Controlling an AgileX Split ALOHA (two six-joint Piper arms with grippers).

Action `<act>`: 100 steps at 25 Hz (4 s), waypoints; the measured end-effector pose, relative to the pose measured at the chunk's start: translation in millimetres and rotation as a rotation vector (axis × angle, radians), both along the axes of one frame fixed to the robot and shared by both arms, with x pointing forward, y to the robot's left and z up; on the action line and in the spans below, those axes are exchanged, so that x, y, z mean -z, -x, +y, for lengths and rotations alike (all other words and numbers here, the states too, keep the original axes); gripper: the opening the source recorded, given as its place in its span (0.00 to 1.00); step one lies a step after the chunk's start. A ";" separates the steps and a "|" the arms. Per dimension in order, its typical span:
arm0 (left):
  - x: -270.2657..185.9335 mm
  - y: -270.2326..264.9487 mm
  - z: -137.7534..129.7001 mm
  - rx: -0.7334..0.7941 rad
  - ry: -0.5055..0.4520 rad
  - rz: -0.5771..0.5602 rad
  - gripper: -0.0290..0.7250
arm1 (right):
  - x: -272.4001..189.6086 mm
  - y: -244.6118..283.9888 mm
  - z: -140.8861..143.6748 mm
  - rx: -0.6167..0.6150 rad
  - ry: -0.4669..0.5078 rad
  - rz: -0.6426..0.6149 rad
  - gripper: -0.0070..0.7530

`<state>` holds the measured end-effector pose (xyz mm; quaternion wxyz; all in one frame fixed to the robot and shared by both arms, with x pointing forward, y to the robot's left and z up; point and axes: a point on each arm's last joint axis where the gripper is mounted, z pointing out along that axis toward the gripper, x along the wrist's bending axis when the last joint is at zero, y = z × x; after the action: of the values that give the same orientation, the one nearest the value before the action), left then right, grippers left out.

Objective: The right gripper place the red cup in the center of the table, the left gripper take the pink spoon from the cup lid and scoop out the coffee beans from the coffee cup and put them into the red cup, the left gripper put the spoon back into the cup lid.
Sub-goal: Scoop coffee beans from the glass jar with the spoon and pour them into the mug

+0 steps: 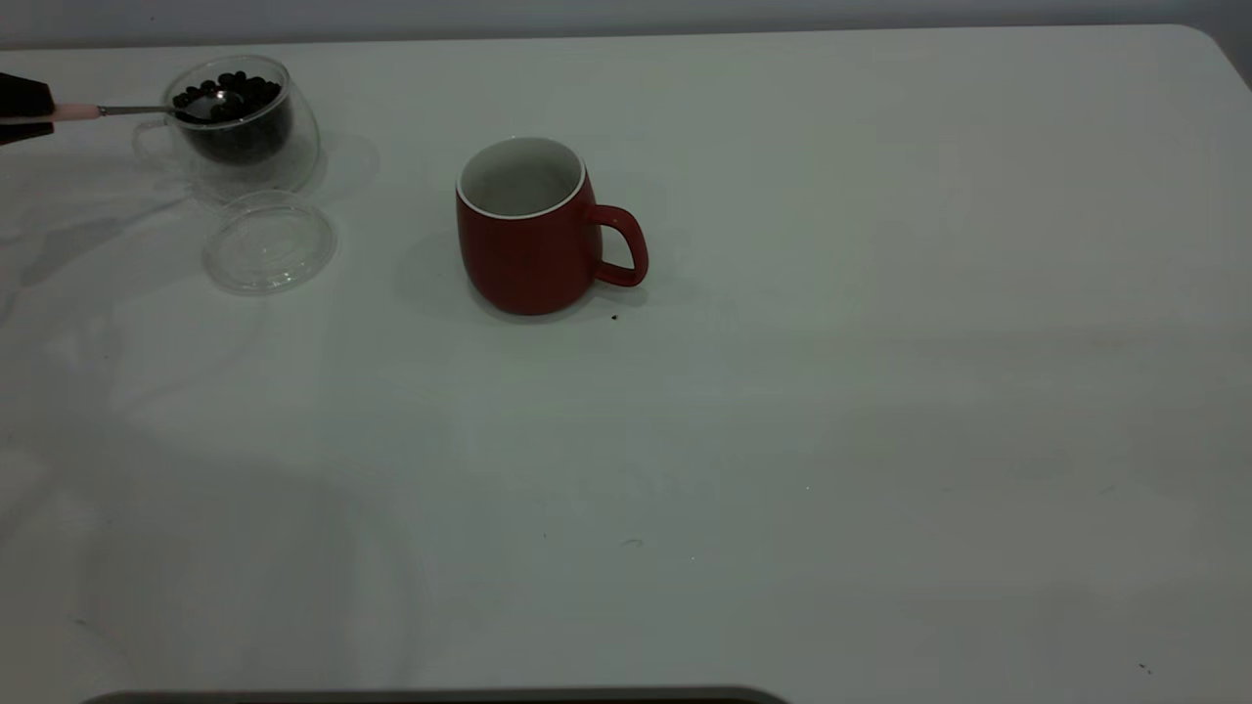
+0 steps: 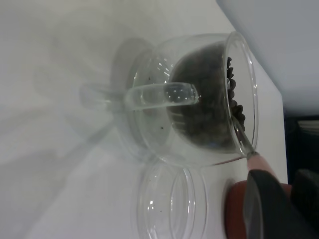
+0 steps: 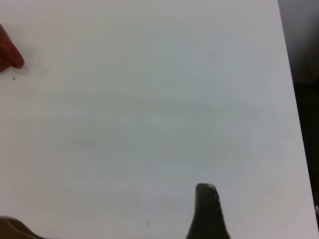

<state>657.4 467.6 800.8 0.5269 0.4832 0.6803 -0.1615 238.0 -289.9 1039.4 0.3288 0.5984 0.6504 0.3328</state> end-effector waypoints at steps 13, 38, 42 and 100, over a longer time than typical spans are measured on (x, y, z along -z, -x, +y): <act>-5.0 -1.4 -4.4 -0.035 0.150 0.042 0.20 | 0.0 0.0 0.0 0.000 0.000 0.000 0.79; -5.5 -4.8 -16.1 -0.048 0.220 0.162 0.20 | 0.0 0.0 0.0 0.000 0.000 0.000 0.79; -16.9 -10.8 -27.5 -0.016 0.204 0.145 0.20 | 0.0 0.0 0.0 0.000 0.000 0.000 0.79; -25.6 -23.7 -182.1 0.629 -0.100 -0.157 0.20 | 0.0 0.0 0.0 0.000 0.000 0.000 0.79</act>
<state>681.0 285.5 826.5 0.4777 0.7060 0.4619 -0.2450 238.0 -289.9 1039.4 0.3288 0.5984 0.6504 0.3328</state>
